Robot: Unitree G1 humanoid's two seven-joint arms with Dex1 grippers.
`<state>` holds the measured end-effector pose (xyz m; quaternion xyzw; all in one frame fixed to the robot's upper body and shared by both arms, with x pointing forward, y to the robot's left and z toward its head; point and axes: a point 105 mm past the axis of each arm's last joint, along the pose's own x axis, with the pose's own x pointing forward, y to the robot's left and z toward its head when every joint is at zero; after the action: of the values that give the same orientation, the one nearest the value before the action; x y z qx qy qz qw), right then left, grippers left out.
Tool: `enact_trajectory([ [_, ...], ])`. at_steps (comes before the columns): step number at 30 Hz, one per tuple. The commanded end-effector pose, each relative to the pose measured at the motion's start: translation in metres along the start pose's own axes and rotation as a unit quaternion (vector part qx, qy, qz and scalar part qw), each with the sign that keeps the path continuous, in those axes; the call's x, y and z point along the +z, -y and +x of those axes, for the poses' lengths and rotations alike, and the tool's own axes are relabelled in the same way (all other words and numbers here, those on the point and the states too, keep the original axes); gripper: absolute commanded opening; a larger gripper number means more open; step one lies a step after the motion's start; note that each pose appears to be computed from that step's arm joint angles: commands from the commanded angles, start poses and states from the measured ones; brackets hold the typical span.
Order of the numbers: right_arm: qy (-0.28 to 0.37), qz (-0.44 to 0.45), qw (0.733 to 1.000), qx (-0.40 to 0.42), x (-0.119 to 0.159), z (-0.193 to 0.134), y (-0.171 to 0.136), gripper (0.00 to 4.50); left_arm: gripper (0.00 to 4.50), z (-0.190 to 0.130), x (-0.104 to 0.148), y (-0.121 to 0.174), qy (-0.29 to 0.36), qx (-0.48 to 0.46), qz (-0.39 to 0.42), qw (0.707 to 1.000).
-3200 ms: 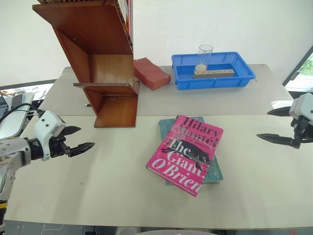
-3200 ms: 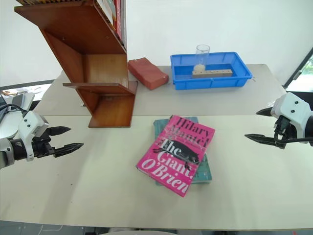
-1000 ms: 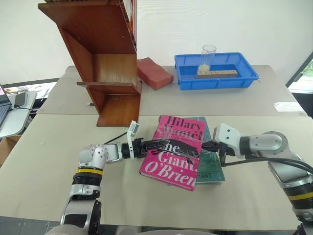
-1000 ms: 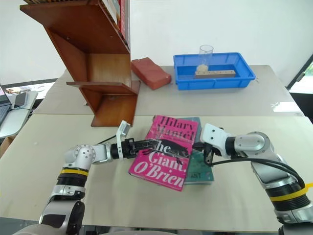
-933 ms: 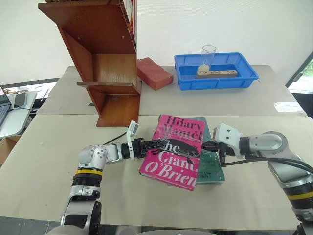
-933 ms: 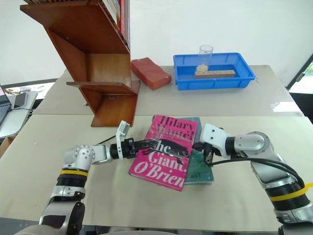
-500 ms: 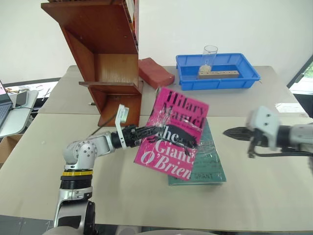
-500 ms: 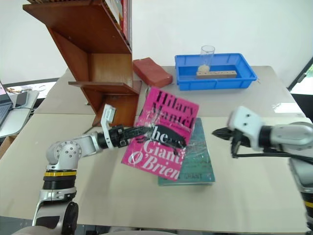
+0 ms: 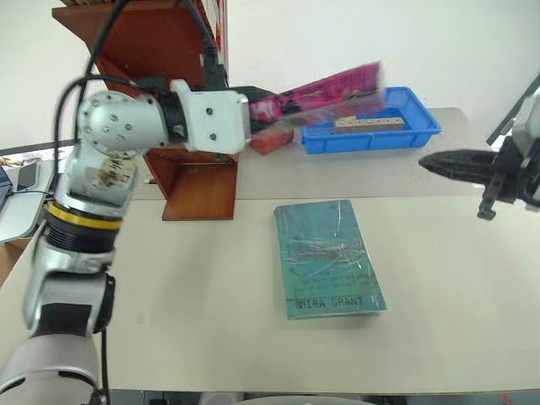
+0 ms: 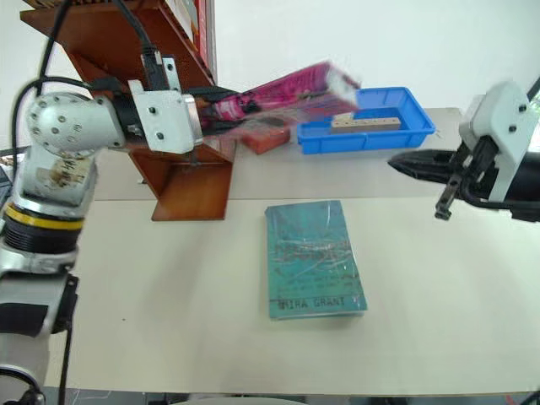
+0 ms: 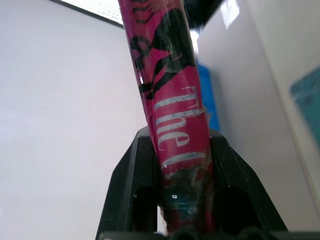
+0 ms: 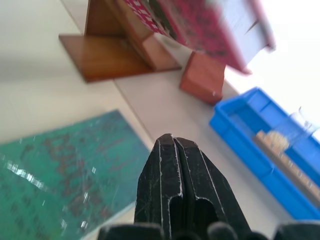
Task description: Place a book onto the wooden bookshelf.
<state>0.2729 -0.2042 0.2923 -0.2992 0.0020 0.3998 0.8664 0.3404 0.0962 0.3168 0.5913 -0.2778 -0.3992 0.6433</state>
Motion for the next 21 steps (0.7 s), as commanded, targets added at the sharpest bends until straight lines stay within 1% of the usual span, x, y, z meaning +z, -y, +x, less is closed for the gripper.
enact_trajectory([
  [1, 0.014, -0.008, 1.000, 0.007, 0.009, 0.007, -0.002, 0.00, 0.68, -0.014, -0.018, -0.011, -0.049, 0.000, 0.075, 0.996],
  [5, 0.034, -0.011, 0.999, 0.016, 0.016, 0.017, -0.001, 0.00, 0.68, -0.031, -0.044, -0.011, -0.120, -0.023, 0.091, 0.988],
  [9, 0.064, -0.016, 0.998, 0.016, 0.028, 0.026, 0.003, 0.00, 0.68, -0.042, -0.057, -0.005, -0.162, -0.039, 0.080, 0.983],
  [12, 0.079, -0.018, 0.997, 0.019, 0.034, 0.030, 0.005, 0.00, 0.68, -0.050, -0.067, 0.005, -0.193, -0.064, 0.061, 0.977],
  [16, 0.096, -0.020, 0.995, 0.024, 0.043, 0.033, 0.006, 0.00, 0.68, -0.060, -0.075, 0.017, -0.220, -0.084, 0.031, 0.971],
  [21, 0.104, -0.020, 0.994, 0.028, 0.046, 0.036, 0.006, 0.00, 0.68, -0.066, -0.080, 0.024, -0.229, -0.092, 0.024, 0.969],
])
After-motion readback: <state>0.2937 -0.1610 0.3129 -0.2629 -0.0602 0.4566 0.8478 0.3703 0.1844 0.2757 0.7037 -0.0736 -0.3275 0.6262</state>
